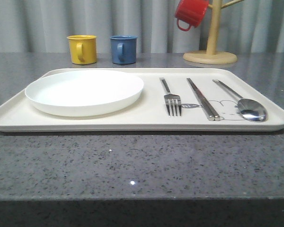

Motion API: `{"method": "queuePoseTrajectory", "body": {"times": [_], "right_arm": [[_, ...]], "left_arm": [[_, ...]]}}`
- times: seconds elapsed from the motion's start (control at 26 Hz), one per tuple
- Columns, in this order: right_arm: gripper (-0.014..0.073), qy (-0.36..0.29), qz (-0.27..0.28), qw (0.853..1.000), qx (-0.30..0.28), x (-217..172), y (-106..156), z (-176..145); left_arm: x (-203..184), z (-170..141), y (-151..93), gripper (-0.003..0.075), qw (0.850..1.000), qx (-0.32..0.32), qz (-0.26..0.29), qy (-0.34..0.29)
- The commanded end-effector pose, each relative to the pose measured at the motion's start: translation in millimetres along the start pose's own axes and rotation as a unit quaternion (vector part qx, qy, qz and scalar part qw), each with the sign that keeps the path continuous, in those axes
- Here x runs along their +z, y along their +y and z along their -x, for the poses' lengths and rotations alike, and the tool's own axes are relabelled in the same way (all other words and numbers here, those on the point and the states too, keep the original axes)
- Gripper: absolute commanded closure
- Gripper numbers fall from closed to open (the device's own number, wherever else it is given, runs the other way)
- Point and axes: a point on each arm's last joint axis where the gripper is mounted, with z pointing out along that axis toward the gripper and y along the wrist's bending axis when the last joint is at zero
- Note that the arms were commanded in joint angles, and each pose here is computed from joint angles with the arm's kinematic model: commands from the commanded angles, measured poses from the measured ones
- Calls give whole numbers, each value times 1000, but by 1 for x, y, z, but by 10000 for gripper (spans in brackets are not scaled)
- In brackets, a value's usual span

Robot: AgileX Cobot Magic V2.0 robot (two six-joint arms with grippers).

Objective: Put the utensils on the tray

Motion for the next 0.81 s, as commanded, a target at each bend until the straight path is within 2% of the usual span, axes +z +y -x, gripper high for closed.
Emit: {"method": "queuePoseTrajectory", "body": {"times": [0.0,0.42,0.58,0.77], "right_arm": [[713,-61,1,998,-21,-1,0,12],[713,-67,-81,994,-6,-5,-13,-71],[713,-73,-108,991,14,-7,-16,-89],[713,-71,-120,990,9,-9,-17,-99]], "left_arm": [[-2,9,1,739,998,-11,8,-57],[-2,9,1,739,998,-11,8,-57],[-2,9,1,739,998,-11,8,-57],[-2,9,1,739,998,-11,8,-57]]}}
